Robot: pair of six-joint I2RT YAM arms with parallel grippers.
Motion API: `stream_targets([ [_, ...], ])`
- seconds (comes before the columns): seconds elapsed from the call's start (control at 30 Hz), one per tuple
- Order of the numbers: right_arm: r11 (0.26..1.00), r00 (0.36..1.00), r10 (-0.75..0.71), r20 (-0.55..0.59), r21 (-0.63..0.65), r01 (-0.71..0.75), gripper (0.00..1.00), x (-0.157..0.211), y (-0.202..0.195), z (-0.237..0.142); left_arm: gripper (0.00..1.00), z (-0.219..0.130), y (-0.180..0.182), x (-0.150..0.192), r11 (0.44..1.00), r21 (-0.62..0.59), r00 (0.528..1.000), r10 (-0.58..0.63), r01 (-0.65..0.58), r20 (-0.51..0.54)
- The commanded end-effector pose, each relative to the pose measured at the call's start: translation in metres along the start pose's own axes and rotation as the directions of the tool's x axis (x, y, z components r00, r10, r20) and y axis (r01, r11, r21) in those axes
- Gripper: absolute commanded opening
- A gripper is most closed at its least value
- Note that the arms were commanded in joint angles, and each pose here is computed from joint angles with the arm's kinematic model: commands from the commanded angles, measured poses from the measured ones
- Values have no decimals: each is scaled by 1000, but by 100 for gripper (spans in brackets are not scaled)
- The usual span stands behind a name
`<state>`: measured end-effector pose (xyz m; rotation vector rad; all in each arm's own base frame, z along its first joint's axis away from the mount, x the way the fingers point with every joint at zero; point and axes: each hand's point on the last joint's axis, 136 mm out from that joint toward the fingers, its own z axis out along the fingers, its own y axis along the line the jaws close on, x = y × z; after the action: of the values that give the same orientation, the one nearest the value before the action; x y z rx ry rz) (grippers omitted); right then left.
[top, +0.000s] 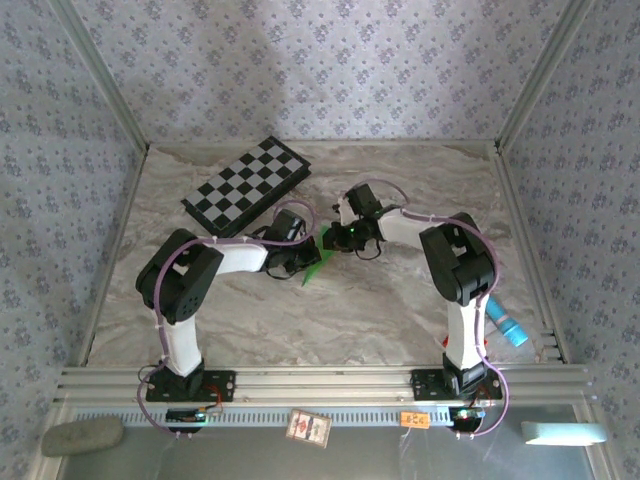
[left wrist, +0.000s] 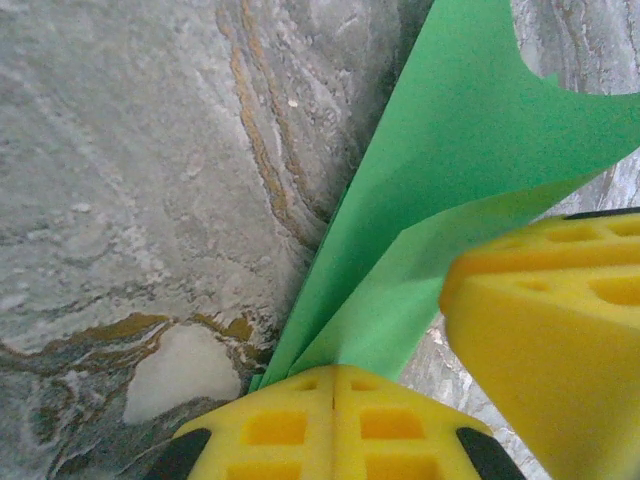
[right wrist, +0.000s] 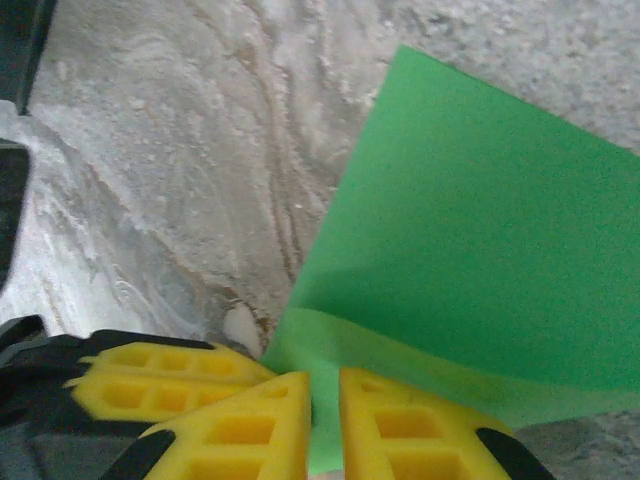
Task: Fold a paper plane with a square sheet of paper (pick it up from the middle)
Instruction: Fold the wing for the fifth time at the center of the table, then turn over the paper plane at the center of the table.
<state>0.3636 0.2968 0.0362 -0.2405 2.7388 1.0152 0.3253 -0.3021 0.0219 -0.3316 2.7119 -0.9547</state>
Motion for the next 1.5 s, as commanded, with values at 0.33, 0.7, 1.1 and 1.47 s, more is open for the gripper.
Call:
stream_targets([
  [0.33, 974, 974, 175, 147, 115, -192, 16, -49, -100, -18, 0, 3, 71, 35, 972, -229, 994, -75, 55, -80],
  [0.7, 981, 951, 118, 286, 114, -156, 18, -72, -64, -91, 5, -12, -20, 2, 999, 32, 999, 28, -26, -46],
  [1.1, 927, 962, 131, 238, 316, -204, 38, -9, -38, -101, 49, -117, -14, -44, 999, -28, 971, 35, -29, 234],
  [1.47, 890, 963, 161, 215, 390, -236, 61, 2, 2, -50, 92, -186, 73, -50, 961, -274, 903, 91, 30, 420],
])
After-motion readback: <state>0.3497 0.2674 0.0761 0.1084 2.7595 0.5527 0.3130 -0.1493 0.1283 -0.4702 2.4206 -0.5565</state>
